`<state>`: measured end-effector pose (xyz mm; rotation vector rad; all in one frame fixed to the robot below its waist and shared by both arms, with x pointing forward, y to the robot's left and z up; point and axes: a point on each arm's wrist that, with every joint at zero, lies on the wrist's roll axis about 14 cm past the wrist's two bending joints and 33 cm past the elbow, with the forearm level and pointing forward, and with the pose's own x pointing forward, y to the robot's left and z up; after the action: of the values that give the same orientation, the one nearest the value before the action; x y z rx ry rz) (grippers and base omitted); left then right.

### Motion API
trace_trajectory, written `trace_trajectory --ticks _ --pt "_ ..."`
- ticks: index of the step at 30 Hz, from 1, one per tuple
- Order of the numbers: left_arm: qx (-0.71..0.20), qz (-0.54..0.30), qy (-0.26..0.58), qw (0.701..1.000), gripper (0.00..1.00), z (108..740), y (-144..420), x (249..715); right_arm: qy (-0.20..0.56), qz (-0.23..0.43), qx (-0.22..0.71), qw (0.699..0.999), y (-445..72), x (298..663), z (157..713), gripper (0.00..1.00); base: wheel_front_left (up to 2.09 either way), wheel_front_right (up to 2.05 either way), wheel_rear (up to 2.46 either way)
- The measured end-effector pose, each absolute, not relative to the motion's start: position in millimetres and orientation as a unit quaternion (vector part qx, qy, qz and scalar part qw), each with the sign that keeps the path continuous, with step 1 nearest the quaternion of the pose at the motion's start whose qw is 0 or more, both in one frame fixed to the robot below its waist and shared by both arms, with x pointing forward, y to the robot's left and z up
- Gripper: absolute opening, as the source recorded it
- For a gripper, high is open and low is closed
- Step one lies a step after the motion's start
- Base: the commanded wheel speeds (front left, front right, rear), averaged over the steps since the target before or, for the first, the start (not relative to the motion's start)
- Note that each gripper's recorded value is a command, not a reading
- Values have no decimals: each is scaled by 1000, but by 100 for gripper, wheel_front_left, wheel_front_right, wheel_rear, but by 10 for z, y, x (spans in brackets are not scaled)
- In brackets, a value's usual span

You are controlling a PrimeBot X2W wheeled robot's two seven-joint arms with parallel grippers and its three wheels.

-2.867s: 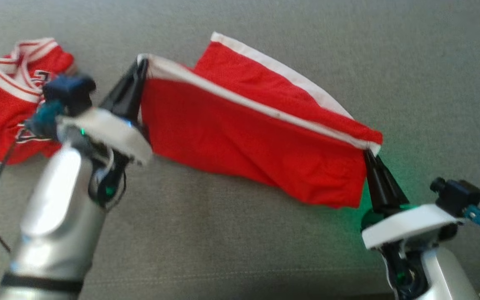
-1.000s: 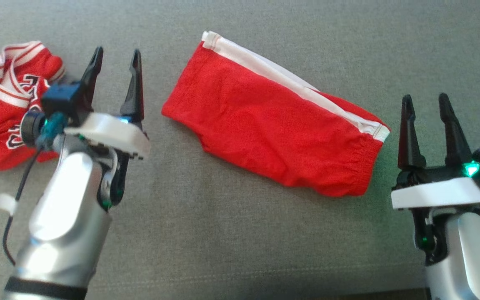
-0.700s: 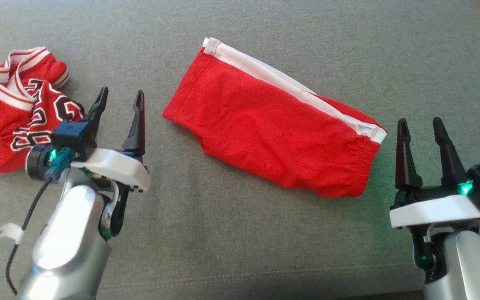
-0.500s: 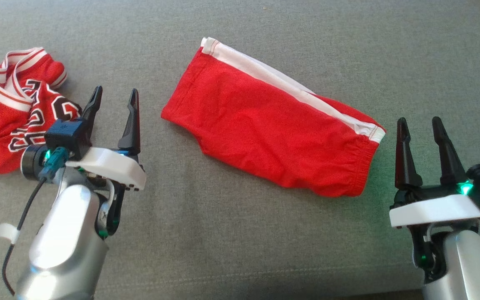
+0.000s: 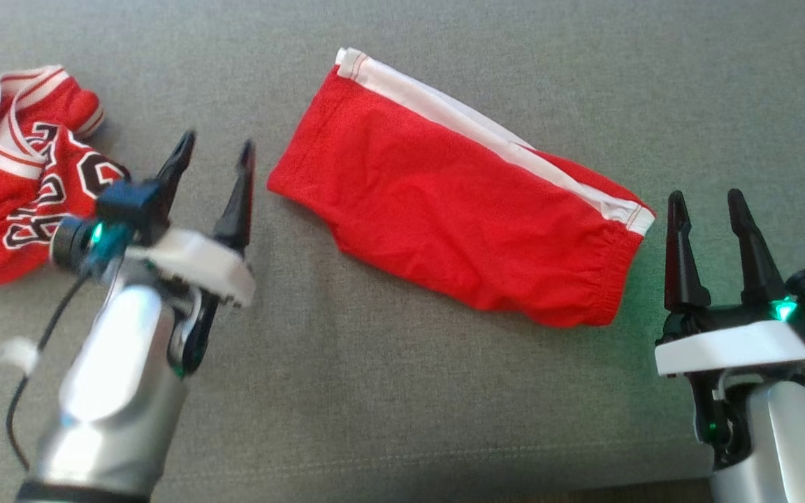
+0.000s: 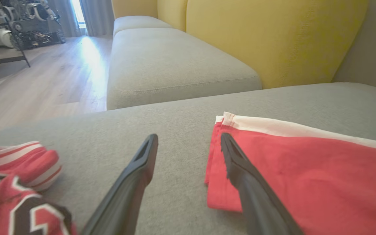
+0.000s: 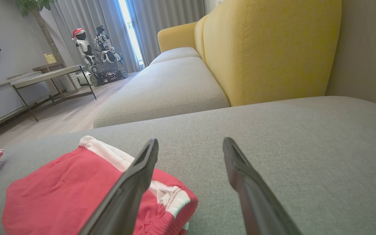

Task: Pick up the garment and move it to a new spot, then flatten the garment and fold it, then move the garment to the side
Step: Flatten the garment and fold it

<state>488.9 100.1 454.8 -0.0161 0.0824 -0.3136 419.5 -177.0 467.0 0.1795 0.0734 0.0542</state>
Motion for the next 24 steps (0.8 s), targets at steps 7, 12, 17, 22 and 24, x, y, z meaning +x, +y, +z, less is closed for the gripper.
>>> trace_trajectory --ticks 7,12,17,22,24 --pt "-1 -214 105 971 100 4250 691 5110 40 27 72 996 -1790 4308 4638 100 0 0 0" --pt "3 -228 182 956 100 3819 615 5043 47 18 70 996 -1854 4293 4589 100 0 0 0" --pt "0 -233 218 948 100 3687 551 5061 50 10 66 997 -1912 4275 4566 100 0 0 0" --pt "-4 -255 245 935 0 3671 383 5032 50 8 67 996 -1923 4270 4566 100 0 0 0" --pt "-12 -259 248 933 0 3673 354 5019 50 8 67 996 -1928 4265 4569 100 0 0 0"
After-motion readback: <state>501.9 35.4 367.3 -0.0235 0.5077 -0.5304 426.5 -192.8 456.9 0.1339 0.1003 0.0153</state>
